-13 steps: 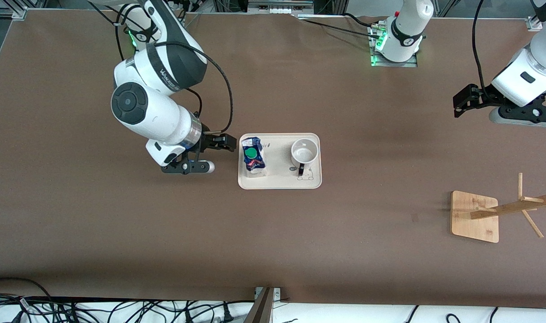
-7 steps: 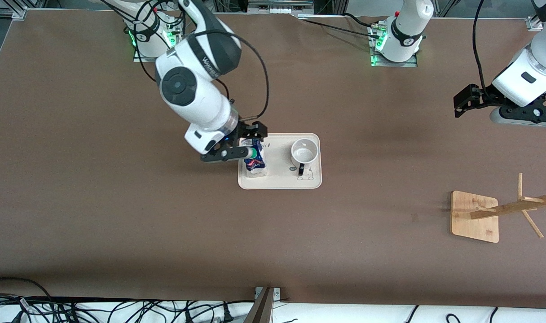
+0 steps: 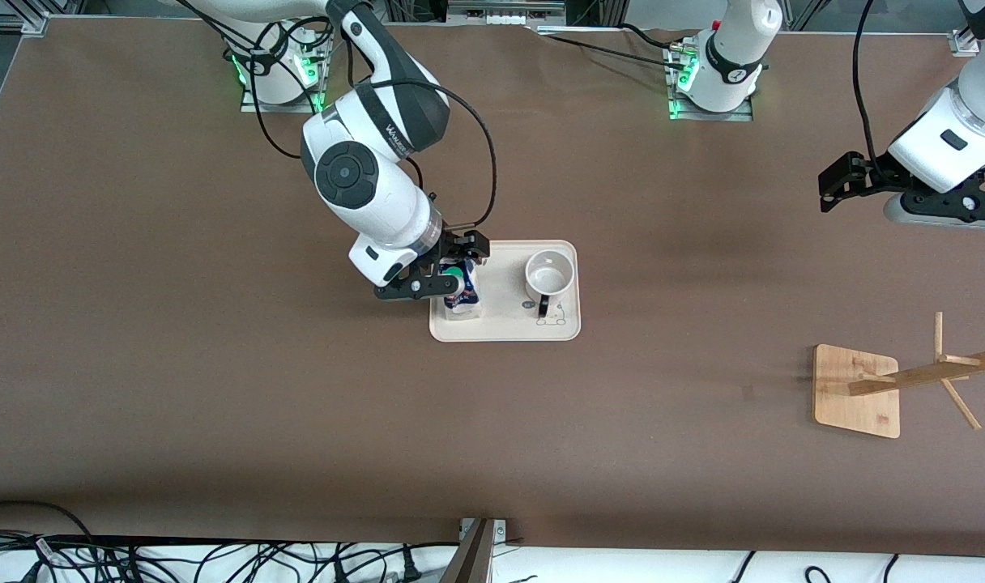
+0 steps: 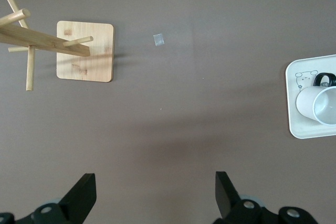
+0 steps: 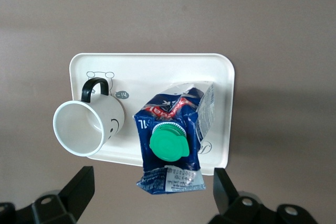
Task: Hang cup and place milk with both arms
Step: 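Lower the right gripper around the milk carton and close it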
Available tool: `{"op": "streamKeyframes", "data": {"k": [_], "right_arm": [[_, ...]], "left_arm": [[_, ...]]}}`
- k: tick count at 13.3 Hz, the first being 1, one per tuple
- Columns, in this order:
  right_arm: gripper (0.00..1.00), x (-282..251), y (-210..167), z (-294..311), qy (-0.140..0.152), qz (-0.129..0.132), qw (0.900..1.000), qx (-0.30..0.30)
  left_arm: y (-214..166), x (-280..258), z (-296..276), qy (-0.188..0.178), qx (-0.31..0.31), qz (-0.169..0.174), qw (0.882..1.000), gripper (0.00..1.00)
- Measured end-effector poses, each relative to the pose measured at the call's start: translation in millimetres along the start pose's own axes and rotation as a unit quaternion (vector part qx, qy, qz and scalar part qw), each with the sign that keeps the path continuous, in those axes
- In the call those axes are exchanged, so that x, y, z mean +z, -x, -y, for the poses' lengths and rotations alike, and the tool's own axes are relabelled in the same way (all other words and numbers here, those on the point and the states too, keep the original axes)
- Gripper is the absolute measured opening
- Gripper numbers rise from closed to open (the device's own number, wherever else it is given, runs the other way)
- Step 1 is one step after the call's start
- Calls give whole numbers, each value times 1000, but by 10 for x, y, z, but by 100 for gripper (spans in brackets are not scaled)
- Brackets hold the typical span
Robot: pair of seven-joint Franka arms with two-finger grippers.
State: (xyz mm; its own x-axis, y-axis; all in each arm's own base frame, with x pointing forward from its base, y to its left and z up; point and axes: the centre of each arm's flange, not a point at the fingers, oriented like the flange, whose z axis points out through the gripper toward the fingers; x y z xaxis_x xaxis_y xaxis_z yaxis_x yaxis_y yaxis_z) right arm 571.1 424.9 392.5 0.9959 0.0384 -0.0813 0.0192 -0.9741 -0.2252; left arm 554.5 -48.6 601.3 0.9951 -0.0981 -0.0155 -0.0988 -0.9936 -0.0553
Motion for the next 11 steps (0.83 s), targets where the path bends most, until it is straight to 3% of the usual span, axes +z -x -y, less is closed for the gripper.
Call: {"op": "streamKeyframes", "data": {"k": [11], "right_arm": [[100,302,-78,-63,14,3,1000,0]], "left_arm": [[0,0,0,0,-1,0,1000,100]]}}
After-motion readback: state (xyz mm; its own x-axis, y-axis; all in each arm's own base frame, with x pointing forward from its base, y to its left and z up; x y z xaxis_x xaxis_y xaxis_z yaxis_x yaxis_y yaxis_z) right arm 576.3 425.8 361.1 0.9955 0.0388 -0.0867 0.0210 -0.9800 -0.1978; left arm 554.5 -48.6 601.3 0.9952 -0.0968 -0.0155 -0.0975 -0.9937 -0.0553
